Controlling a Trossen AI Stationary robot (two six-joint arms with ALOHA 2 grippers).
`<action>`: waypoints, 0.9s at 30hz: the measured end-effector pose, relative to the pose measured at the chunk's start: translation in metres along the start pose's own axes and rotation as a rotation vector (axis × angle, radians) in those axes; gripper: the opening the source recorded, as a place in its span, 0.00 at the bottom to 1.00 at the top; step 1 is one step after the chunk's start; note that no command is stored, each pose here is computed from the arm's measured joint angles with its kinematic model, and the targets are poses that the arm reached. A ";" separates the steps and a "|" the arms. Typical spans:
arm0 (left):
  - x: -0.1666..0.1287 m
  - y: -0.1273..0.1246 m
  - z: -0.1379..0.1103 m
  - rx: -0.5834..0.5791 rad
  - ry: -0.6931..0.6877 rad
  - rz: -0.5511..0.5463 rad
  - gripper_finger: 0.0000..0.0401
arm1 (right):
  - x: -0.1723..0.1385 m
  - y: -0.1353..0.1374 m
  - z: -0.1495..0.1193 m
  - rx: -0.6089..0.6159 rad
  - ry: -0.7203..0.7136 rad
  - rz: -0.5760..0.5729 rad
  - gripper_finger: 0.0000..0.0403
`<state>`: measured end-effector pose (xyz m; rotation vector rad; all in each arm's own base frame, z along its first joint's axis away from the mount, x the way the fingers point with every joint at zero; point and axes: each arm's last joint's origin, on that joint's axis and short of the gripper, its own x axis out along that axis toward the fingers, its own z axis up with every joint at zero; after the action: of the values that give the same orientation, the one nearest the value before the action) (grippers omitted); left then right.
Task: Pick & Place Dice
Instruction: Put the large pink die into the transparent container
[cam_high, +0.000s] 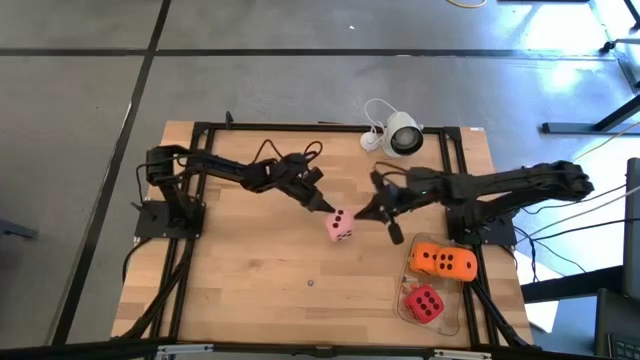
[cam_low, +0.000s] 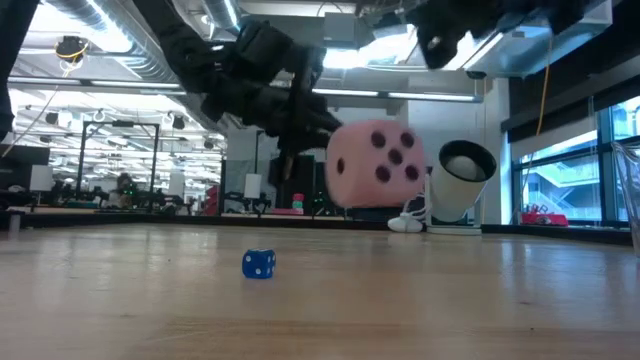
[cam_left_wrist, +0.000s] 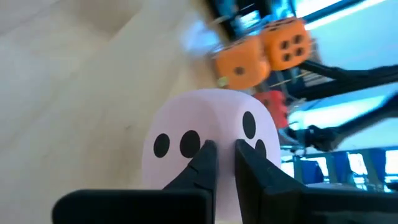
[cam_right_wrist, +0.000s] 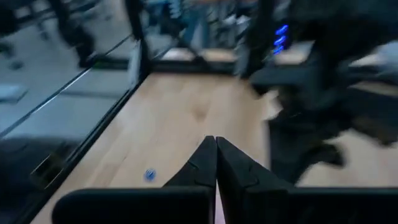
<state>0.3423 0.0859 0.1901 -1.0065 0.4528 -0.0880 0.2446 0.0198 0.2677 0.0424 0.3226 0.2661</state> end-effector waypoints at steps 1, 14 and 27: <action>0.001 -0.004 0.000 0.015 -0.011 -0.022 0.05 | -0.005 0.000 0.004 -0.003 -0.023 -0.035 0.01; 0.015 -0.051 -0.011 0.195 -0.169 -0.250 0.05 | -0.064 -0.003 0.031 -0.013 -0.230 -0.603 0.01; 0.028 -0.080 -0.023 0.375 -0.248 -0.245 0.05 | -0.070 -0.003 0.029 0.037 -0.224 -0.637 0.01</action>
<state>0.3689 0.0169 0.2371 -0.6874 0.0774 -0.2551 0.1907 -0.0014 0.3160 0.0042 0.1062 -0.3748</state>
